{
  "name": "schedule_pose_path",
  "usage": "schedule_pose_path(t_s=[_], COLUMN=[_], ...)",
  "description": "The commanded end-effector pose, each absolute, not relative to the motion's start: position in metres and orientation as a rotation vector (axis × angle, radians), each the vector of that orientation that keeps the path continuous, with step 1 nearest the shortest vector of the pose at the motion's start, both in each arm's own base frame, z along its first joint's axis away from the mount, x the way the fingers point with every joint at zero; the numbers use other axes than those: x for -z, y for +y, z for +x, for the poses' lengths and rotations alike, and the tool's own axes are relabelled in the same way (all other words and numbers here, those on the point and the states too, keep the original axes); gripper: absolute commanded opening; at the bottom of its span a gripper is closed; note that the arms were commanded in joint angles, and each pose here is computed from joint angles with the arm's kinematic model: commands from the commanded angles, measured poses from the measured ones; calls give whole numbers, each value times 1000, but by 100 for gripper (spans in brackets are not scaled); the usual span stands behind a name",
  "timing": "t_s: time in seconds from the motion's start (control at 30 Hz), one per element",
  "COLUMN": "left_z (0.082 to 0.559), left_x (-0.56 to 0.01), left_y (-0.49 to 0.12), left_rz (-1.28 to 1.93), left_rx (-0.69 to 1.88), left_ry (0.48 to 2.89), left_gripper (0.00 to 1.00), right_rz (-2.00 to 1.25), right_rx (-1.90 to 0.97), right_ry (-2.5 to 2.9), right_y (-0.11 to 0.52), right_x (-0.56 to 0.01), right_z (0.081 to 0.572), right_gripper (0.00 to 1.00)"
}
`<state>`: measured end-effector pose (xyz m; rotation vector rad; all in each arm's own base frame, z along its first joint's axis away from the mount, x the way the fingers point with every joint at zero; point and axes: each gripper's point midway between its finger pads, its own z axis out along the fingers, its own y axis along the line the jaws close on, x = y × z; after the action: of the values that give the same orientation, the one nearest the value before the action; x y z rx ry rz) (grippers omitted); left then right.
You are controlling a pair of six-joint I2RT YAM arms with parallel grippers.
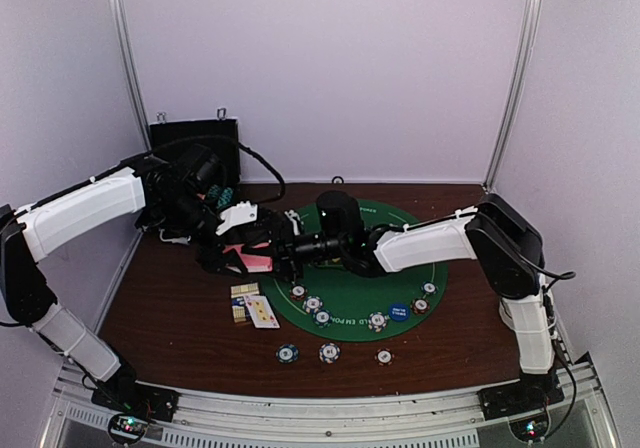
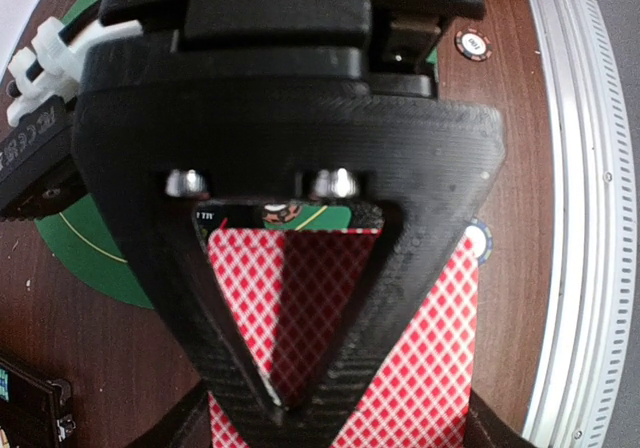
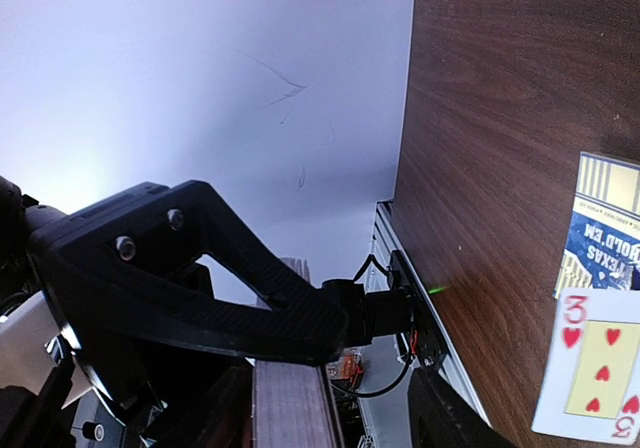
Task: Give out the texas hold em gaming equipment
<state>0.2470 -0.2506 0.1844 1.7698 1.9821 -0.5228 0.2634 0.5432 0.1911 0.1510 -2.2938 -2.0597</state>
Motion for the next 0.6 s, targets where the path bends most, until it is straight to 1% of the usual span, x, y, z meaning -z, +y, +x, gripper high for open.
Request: schedule_pose_path(t_s=[0.0,0.13,0.23,0.47,0.57], left_z=[249,250,250,248,247], left_x=[-185,-181,-180,-184,-183], left_y=[-250,-248,-247,-244,-243], left_rz=[1763,1766,1763,1754,1754], left_rx=[519,499,491,478,482], left_ry=[1966,1982,1986,1981,1984], left_gripper=[6,0,0,0,0], right_rz=[200,197,191,217,235], right_rx=[2140,2123,2119,2064,2073], right_ry=[-2273,-2271,-2268,-2328,-2336], right_y=[544,544,543,538,537], right_x=[-223,-217,-215,-210,-214], right_z=[265,262,260,256,256], right_gripper=[54,51,51,62,63])
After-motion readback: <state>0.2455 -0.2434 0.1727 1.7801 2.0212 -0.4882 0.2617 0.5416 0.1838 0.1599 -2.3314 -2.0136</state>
